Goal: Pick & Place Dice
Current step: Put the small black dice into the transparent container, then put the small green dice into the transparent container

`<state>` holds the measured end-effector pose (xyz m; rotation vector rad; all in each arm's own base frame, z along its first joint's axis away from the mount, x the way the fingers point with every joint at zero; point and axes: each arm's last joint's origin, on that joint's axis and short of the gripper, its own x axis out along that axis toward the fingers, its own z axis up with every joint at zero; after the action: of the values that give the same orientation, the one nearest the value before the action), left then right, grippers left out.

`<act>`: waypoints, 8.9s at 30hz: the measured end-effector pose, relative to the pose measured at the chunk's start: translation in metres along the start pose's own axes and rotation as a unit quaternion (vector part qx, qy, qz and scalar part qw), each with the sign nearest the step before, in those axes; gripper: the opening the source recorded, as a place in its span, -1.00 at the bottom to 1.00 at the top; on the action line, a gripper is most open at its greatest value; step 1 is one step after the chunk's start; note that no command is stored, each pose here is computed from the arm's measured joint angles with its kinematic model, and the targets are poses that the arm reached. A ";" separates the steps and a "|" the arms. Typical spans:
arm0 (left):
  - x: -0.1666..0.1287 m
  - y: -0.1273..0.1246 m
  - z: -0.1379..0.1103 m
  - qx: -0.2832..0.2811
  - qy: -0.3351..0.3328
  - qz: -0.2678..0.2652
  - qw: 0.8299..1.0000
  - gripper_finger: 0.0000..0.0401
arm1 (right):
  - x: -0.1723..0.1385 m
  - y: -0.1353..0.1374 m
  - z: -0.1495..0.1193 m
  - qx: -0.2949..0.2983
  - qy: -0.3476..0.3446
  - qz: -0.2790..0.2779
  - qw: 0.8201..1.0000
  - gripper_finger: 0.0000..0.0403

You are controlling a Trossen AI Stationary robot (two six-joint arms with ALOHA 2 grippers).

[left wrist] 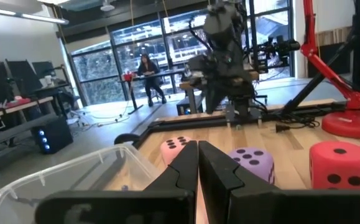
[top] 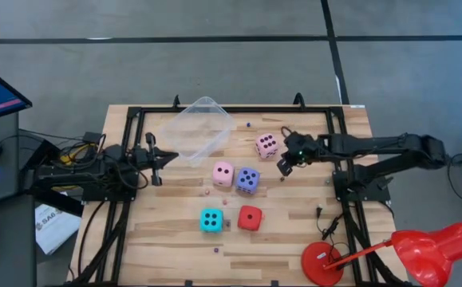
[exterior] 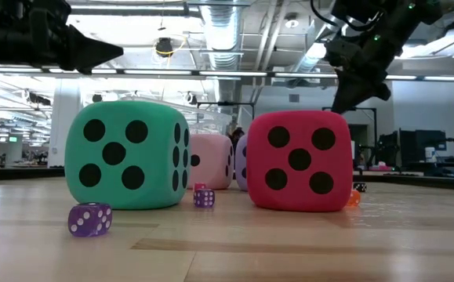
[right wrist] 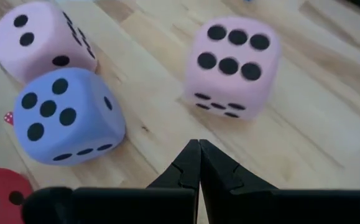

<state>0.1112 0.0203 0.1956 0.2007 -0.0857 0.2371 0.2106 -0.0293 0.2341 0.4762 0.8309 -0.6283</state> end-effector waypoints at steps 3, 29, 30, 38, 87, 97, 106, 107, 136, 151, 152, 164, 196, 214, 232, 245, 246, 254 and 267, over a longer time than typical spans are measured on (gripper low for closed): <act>0.000 0.000 0.000 0.000 0.000 0.000 1.000 -0.99 | 0.004 0.009 -0.007 0.008 0.012 -0.002 1.000 -1.00; 0.000 0.000 0.000 -0.001 0.000 0.000 1.000 -0.99 | 0.044 0.038 -0.042 0.038 0.112 -0.048 0.992 -0.69; 0.000 0.000 0.000 -0.001 0.000 0.000 1.000 -0.99 | 0.046 0.038 -0.042 0.037 0.115 -0.051 0.991 -0.63; 0.000 0.000 0.000 -0.002 0.000 0.000 1.000 -0.99 | 0.054 0.038 -0.047 0.025 0.133 -0.070 0.988 -0.16; 0.005 -0.001 -0.005 -0.011 0.022 -0.006 1.000 -0.99 | 0.090 0.040 -0.064 0.013 0.157 -0.115 0.981 -0.68; 0.005 -0.001 -0.005 -0.011 0.022 -0.006 1.000 -0.99 | 0.089 0.042 -0.062 0.017 0.174 -0.106 0.979 -0.70; 0.005 -0.001 -0.005 -0.011 0.023 -0.007 1.000 -0.99 | 0.078 0.069 -0.030 -0.009 0.150 -0.041 0.988 -0.70; 0.005 -0.001 -0.005 -0.011 0.023 -0.007 1.000 -0.99 | 0.075 0.072 -0.025 -0.014 0.147 -0.035 0.988 -0.70; 0.005 -0.001 -0.005 -0.013 0.023 -0.006 1.000 -0.99 | 0.061 0.096 0.129 -0.109 -0.227 0.040 0.967 -0.71; 0.005 -0.001 -0.005 -0.013 0.023 -0.006 1.000 -0.99 | 0.122 0.082 0.150 -0.089 -0.303 0.024 0.948 -0.69; 0.005 -0.001 -0.005 -0.013 0.023 -0.006 1.000 -0.99 | 0.123 0.079 0.150 -0.089 -0.301 0.021 0.949 -0.69; 0.005 -0.001 -0.005 -0.013 0.023 -0.006 1.000 -0.99 | 0.123 0.077 0.151 -0.087 -0.300 0.019 0.950 -0.47; 0.005 -0.001 -0.005 -0.013 0.023 -0.006 1.000 -0.99 | 0.113 0.078 0.153 -0.028 -0.287 0.084 0.954 -0.14; 0.005 -0.001 -0.005 -0.011 0.023 -0.006 1.000 -0.99 | 0.029 0.076 0.146 -0.114 -0.255 0.082 0.957 -0.43; 0.005 -0.001 -0.005 -0.011 0.023 -0.006 1.000 -0.99 | 0.029 0.059 0.107 -0.131 -0.049 0.022 0.990 -0.54; 0.005 -0.001 -0.005 -0.011 0.023 -0.006 1.000 -0.99 | 0.016 0.063 0.068 -0.106 0.088 -0.024 0.990 -0.54; 0.005 -0.001 -0.005 -0.011 0.023 -0.006 1.000 -0.99 | 0.014 0.063 0.066 -0.100 0.095 -0.028 0.990 -0.54; 0.005 -0.001 -0.005 -0.011 0.023 -0.006 1.000 -0.99 | -0.002 0.053 0.037 -0.032 0.195 -0.141 0.970 -0.55; 0.005 -0.001 -0.005 -0.011 0.023 -0.007 1.000 -0.99 | 0.002 0.028 -0.001 -0.002 0.281 -0.232 0.931 -0.67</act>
<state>0.1170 0.0211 0.1911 0.1731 -0.0415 0.2275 0.2300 -0.0096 0.2363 0.4652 1.5157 -0.9434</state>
